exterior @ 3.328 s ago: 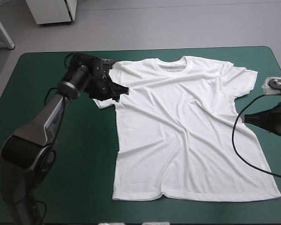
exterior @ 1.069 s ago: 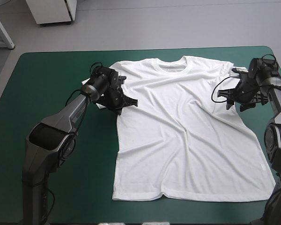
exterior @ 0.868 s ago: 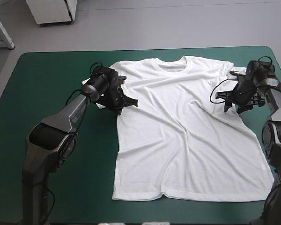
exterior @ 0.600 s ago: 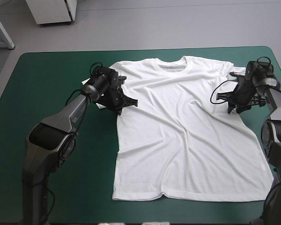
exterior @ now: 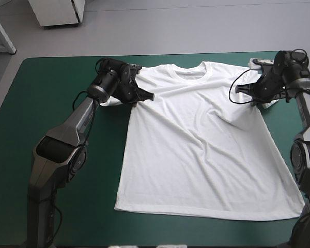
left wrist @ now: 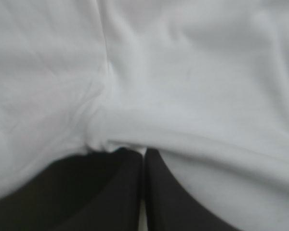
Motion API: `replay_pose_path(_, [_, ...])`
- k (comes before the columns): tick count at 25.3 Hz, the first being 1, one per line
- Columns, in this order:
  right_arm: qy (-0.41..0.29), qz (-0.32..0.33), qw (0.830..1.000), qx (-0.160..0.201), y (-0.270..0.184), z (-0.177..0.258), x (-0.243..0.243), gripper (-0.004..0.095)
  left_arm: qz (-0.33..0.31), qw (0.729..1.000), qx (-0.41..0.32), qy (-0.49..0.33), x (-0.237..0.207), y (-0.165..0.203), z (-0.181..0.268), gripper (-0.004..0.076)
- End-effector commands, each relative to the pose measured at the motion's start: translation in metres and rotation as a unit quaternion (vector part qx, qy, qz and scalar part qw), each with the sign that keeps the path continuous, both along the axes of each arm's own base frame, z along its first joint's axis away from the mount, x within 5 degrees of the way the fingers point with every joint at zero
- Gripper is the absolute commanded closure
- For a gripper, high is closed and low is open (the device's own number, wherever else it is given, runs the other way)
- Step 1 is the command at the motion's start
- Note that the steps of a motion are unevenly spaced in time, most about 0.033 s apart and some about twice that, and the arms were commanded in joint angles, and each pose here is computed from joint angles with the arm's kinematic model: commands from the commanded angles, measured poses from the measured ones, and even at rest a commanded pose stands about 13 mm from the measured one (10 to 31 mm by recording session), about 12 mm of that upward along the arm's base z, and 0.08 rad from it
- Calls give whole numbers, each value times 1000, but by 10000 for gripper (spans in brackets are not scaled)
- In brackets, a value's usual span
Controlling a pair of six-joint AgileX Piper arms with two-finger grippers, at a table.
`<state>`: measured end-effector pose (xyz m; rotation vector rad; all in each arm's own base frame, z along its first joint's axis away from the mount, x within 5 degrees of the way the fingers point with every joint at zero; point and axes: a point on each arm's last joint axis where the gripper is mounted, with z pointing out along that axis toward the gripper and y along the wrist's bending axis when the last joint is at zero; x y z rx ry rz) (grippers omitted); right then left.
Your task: Fold the cloth
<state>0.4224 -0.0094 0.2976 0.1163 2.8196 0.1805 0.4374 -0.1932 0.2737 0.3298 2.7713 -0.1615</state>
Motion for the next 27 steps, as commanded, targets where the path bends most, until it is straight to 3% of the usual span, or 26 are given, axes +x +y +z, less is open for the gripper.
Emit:
replay_pose_path(1, [-88, 4, 996, 4, 2, 72, -27, 925, -18, 996, -23, -83, -20, 7, 81, 733])
replay_pose_path(6, [-180, 6, 984, 4, 5, 136, -60, 925, -17, 983, -49, -176, -44, 20, 150, 733])
replay_pose_path(13, [-281, 13, 960, 19, 11, 200, -103, 925, -9, 967, -37, -254, -83, 44, 207, 733])
replay_pose_path(27, [-401, 24, 916, 3, 15, 264, -183, 925, 0, 931, -42, -362, -159, 84, 282, 733])
